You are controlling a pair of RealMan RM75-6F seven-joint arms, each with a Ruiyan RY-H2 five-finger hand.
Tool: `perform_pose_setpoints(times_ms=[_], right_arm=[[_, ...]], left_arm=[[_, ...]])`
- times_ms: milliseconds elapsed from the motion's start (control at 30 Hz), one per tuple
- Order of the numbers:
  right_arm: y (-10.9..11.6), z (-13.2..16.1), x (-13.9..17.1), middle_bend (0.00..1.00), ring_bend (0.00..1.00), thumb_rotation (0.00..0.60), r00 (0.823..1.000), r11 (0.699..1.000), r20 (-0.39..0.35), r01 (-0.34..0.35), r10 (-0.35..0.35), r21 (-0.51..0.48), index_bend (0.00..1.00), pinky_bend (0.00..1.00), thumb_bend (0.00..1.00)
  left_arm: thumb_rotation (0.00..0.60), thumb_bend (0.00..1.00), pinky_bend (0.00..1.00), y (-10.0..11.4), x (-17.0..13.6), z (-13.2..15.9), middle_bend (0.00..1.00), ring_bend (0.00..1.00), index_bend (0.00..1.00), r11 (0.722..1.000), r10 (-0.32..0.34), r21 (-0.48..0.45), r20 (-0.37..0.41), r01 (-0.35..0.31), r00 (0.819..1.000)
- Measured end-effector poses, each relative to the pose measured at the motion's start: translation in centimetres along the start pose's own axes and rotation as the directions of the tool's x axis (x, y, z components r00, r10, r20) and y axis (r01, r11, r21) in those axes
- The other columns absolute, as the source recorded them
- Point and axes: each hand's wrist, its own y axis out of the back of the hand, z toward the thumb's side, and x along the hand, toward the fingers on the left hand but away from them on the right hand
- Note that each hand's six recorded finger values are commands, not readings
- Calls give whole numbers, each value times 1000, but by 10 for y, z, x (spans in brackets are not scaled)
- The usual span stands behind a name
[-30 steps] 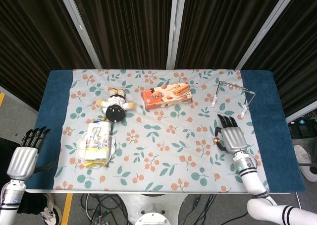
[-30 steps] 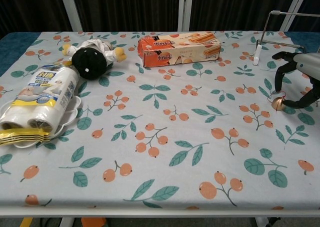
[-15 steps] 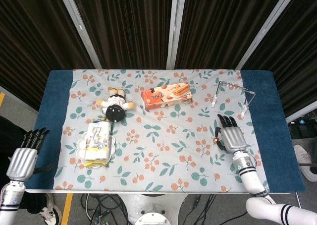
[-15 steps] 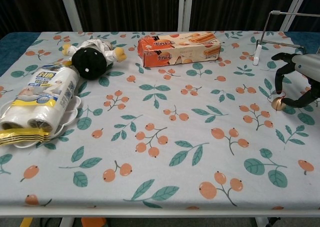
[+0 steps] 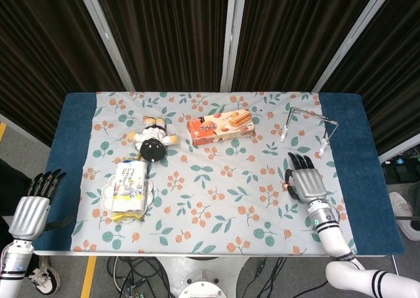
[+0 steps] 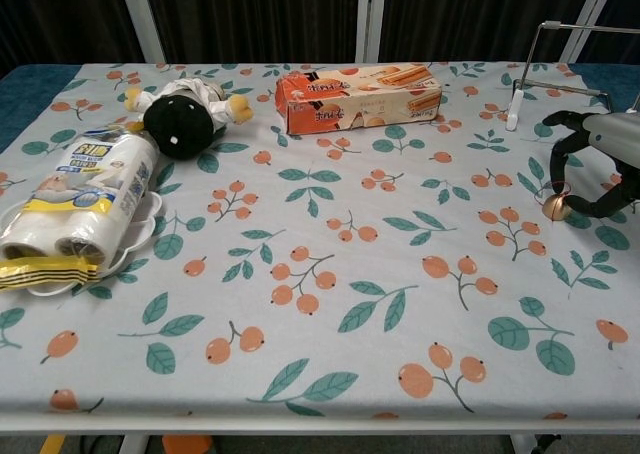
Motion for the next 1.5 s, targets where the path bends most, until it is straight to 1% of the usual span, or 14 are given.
perform_pose_setpoints(times_ms=[1100, 1300, 1500], right_arm=[[1, 0, 0, 40, 0, 600, 1000, 1000, 7, -3, 3, -8, 584, 0, 325], [8, 3, 3, 49, 0, 600, 1000, 1000, -6, 21, -21, -17, 596, 0, 338], [27, 13, 11, 52, 0, 600, 997, 997, -41, 69, -70, -29, 603, 0, 339]], left_arm=[[600, 35, 16, 0, 0, 1, 31, 0, 41, 1000, 1, -3, 1, -1, 1000], [600, 35, 16, 1, -1, 1, 30, 0, 41, 1000, 2, -5, 0, -2, 1000], [600, 35, 16, 2, -2, 0, 30, 0, 41, 1000, 8, -8, -1, -8, 1000]])
